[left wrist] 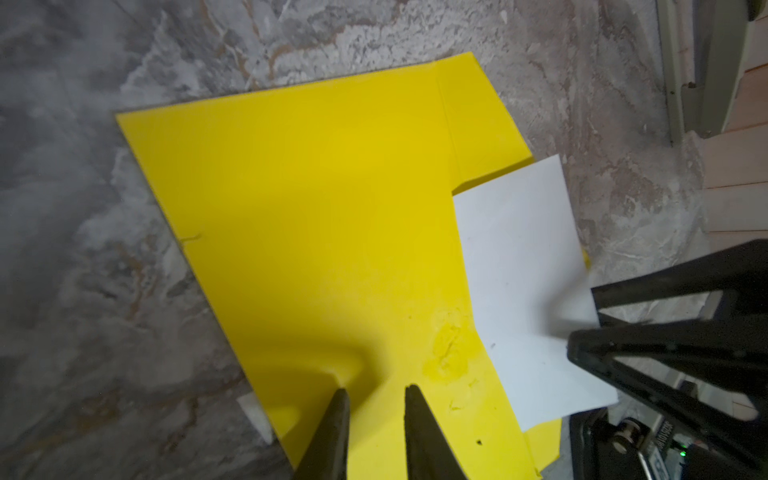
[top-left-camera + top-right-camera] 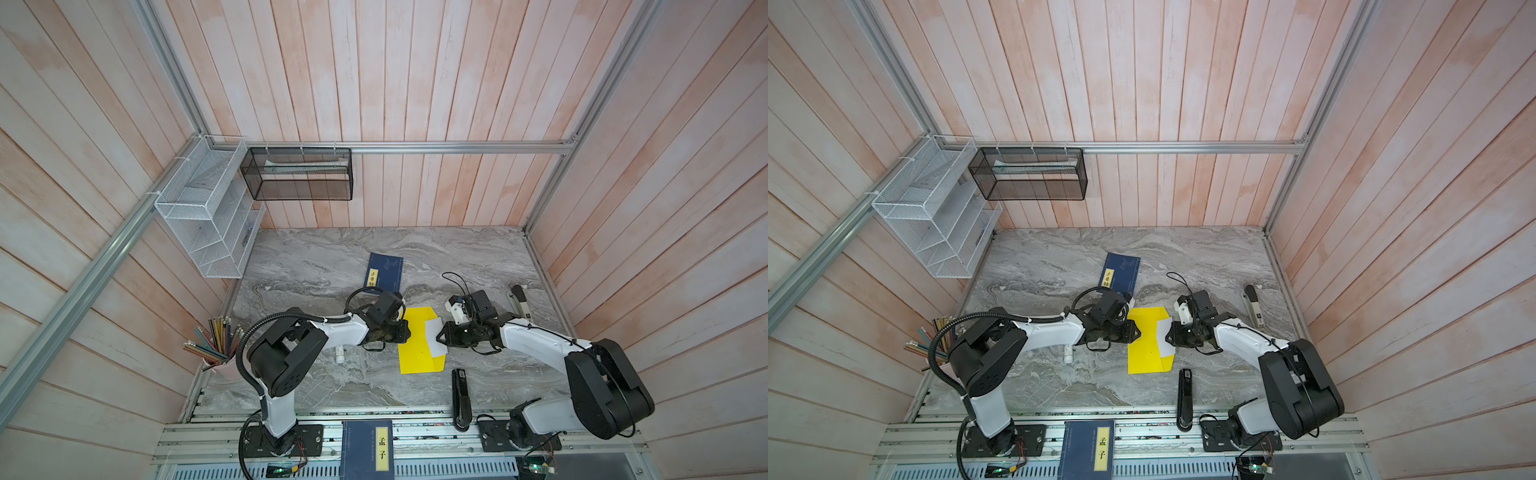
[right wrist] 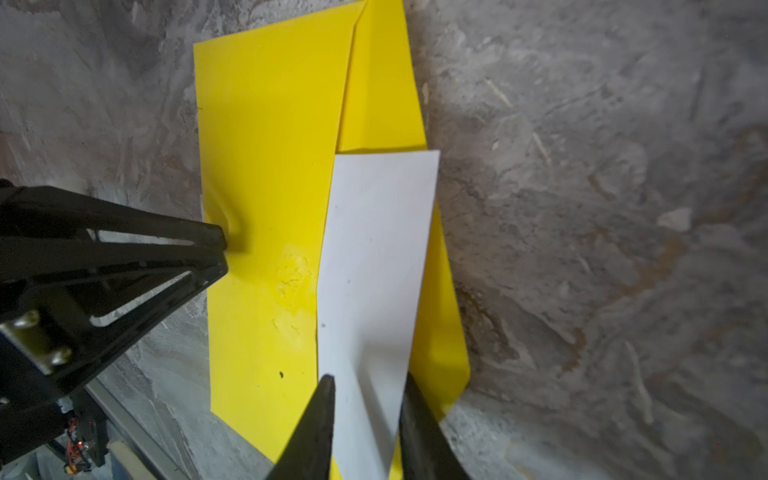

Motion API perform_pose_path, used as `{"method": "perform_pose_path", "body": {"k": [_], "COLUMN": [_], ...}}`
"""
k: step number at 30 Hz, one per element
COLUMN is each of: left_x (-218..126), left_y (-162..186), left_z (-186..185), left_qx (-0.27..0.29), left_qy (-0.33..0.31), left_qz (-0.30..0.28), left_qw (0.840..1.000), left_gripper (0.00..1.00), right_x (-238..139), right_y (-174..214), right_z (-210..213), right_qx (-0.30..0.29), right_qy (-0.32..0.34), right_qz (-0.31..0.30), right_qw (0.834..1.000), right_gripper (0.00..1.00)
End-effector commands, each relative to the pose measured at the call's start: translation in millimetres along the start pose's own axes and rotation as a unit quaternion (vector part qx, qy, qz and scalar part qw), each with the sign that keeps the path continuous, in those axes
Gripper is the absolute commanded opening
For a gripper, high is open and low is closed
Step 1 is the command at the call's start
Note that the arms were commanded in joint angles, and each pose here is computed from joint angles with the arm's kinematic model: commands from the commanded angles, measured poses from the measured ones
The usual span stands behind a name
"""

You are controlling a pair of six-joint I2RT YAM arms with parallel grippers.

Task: Place the letter into the envelope and seal it
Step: 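Slide the white sheet farther into the yellow envelope with the right gripper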

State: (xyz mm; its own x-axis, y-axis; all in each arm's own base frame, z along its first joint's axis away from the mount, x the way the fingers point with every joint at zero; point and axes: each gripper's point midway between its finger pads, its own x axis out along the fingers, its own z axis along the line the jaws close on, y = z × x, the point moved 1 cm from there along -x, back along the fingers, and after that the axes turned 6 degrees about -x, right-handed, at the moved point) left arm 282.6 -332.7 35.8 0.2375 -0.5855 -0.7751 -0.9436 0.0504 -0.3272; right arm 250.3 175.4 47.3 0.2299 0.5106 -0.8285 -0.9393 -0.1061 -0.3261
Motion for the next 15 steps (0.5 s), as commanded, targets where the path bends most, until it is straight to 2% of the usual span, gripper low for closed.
{"method": "perform_pose_path", "body": {"k": [1, 6, 15], "left_x": [0.4, 1.2, 1.0], "left_y": [10.1, 10.3, 9.6], "left_z": [14.7, 13.8, 10.9], "left_qx": [-0.003, -0.004, -0.003], "left_qy": [-0.024, -0.020, -0.013], "left_qz": [0.015, 0.015, 0.016], "left_qw": [1.000, 1.000, 1.000], "left_gripper": [0.26, 0.26, 0.26], "right_x": [1.9, 7.4, 18.9], "right_y": [-2.2, -1.7, -1.7], "right_z": [-1.1, -0.4, 3.9], "right_qx": [0.003, 0.011, 0.021], "right_qy": [0.000, -0.009, -0.029], "right_qz": [0.003, 0.003, 0.010], "right_qw": [1.000, 1.000, 0.999], "right_gripper": [0.13, 0.06, 0.05]}}
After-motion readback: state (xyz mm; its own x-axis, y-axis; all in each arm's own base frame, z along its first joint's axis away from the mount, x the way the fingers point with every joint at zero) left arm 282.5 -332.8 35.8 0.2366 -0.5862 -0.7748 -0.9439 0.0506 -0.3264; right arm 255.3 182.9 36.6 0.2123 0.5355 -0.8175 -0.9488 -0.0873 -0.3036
